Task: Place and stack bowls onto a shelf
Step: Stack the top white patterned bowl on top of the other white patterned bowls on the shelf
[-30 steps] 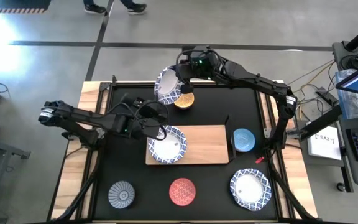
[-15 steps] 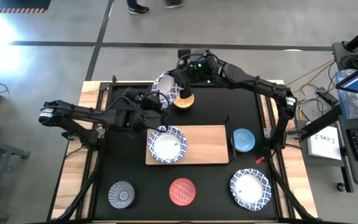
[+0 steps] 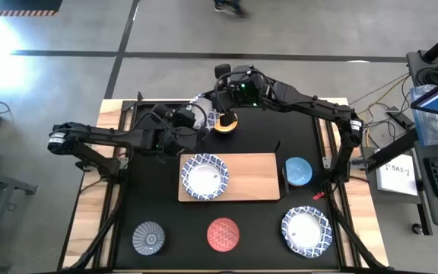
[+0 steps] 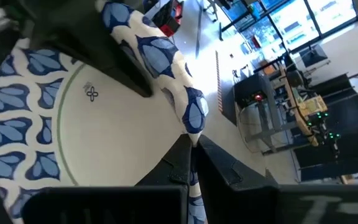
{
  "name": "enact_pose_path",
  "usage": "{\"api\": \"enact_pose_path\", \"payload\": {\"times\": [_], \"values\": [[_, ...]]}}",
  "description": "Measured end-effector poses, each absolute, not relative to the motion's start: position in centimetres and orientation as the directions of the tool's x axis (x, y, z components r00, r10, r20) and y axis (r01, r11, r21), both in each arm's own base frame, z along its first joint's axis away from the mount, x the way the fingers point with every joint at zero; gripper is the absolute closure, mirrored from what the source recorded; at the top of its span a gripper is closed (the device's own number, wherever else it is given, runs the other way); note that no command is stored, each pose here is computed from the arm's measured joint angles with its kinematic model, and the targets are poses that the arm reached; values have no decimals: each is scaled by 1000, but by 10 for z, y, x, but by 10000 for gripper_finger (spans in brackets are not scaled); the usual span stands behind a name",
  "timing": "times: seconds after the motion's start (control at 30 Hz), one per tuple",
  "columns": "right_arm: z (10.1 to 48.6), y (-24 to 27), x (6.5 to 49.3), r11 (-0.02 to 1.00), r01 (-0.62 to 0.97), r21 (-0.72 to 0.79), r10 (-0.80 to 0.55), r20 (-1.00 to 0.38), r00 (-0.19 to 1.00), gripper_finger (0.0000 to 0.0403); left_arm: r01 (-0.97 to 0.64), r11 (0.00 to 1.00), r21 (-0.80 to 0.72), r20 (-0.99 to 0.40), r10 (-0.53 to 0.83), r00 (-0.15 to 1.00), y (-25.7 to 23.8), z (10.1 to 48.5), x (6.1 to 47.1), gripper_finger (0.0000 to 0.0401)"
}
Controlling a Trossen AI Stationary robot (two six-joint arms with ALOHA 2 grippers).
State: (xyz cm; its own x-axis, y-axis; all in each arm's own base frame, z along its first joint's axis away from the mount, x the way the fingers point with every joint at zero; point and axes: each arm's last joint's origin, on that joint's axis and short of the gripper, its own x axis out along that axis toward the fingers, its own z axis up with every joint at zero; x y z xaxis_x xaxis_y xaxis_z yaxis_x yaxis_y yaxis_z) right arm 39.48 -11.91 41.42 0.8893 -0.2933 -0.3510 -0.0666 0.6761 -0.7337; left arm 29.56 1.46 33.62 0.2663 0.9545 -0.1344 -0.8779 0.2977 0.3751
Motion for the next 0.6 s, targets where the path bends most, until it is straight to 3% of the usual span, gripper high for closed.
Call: {"api": "enact_pose_path", "payload": {"times": [0.3,0.6], "values": [[409,-118,391,748,-72,-660,-281,-413,866,382,-859,355,369,-165,935,315,14,335,297,399],[396,-118,386,816,-106,-568,-267,-534,802,288,-797,518,311,-245,854,459,11,334,302,399]]}}
